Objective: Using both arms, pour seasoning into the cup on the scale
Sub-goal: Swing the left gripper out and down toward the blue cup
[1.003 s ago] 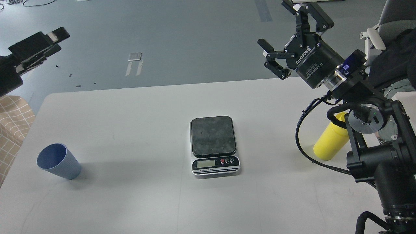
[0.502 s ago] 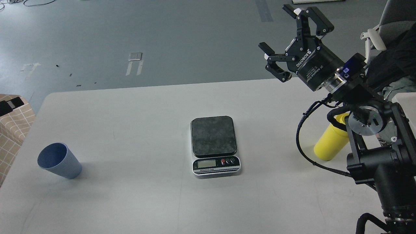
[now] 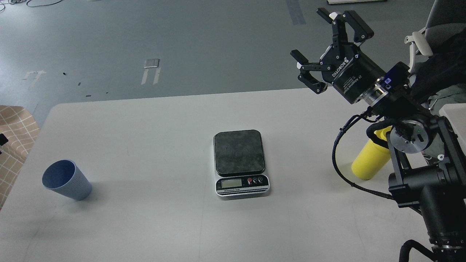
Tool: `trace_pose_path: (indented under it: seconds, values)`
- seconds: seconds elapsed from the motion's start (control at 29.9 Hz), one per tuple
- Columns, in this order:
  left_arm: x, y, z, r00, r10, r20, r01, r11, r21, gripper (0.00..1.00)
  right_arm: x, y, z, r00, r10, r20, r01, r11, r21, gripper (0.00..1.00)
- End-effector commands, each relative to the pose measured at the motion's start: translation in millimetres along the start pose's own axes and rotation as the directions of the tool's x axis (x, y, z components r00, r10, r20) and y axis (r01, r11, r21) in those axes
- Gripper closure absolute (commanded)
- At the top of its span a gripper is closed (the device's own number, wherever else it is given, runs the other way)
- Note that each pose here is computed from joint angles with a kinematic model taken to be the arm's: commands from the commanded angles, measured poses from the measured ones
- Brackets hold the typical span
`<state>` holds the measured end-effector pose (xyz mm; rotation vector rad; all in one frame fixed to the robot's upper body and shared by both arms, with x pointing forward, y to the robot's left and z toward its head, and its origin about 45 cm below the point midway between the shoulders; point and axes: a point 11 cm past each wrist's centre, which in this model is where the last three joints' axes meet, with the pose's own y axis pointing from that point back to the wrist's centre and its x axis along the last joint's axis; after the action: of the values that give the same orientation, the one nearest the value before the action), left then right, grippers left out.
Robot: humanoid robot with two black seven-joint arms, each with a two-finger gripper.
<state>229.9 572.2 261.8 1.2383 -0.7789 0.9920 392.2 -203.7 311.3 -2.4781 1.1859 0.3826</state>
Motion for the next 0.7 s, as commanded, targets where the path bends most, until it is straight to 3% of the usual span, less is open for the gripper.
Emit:
trace_pose_path:
  seconds: [0.0,0.17,0.27,0.4,0.67]
  values:
    - [-13,3,1,0.999,-0.041,0.008,0.041,0.999,-0.002,0.01,0,1,2,1.000,0.001,0.003,-0.001,1.000,-0.005,0.00]
    - [-27,6,8,0.994,-0.105,0.012,0.106,0.994,-0.024,0.02,-1,1,2,1.000,-0.001,0.002,0.001,1.000,-0.006,0.00]
    - [-19,6,14,0.983,-0.158,0.098,0.163,0.985,-0.047,0.02,-1,1,2,1.000,-0.001,0.002,0.001,1.000,-0.006,0.00]
    - [-3,-3,26,0.977,-0.192,0.088,0.199,0.977,-0.076,0.02,0,3,4,1.000,0.002,0.005,-0.002,1.000,-0.006,0.00]
    - [19,-15,37,0.985,-0.143,0.092,0.153,0.982,-0.112,0.02,1,5,6,1.000,0.008,0.009,-0.008,1.000,-0.009,0.00]
